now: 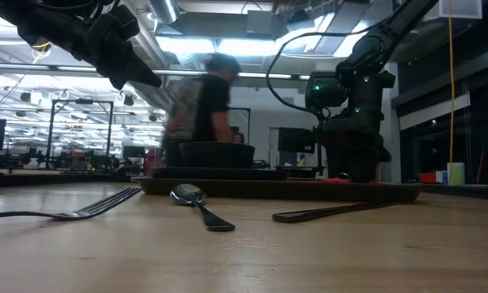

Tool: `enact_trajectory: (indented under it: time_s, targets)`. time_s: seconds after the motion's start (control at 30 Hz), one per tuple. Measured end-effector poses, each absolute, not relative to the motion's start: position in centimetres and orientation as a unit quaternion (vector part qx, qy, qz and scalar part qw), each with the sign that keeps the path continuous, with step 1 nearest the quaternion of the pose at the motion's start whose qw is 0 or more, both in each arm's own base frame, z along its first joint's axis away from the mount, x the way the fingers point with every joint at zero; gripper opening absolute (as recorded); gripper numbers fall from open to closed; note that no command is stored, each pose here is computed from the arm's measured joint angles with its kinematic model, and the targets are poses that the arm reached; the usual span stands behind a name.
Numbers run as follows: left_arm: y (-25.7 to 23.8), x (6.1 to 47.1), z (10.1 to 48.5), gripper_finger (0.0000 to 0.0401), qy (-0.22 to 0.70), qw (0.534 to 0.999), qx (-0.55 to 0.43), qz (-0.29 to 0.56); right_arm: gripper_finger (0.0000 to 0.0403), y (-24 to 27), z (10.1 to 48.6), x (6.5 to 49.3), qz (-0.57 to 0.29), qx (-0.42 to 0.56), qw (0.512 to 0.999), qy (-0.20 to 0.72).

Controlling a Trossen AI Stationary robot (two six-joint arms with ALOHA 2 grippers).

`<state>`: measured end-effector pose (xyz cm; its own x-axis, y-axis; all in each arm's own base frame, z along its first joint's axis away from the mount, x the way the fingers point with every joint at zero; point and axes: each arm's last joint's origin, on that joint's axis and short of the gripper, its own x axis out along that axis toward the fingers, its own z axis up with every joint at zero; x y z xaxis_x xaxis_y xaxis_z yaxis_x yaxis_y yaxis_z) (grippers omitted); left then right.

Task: Set up tray
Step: Put the red napkin on the brown tray to the right of the black plate, then put the black fork in the center of the red napkin

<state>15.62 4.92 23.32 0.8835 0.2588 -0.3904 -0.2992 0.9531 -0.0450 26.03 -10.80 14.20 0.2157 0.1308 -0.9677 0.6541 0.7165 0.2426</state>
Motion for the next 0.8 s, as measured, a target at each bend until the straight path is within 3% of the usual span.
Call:
enact_trajectory:
  time_s: [0.33, 0.6, 0.8]
  targets:
    - [4.9, 15.6, 23.3, 0.0006, 0.194, 0.969, -0.052, 0.144, 0.0004, -10.9, 15.4, 25.8, -0.211, 0.313, 0.72, 0.582]
    - [4.9, 15.6, 23.3, 0.0006, 0.194, 0.969, -0.052, 0.144, 0.0005, -10.5, 19.7, 24.7, -0.227, 0.284, 0.775, 0.516]
    - [4.9, 15.6, 23.3, 0.0006, 0.194, 0.969, -0.052, 0.144, 0.0005, -9.0, 22.6, 24.0, -0.278, 0.199, 0.813, 0.472]
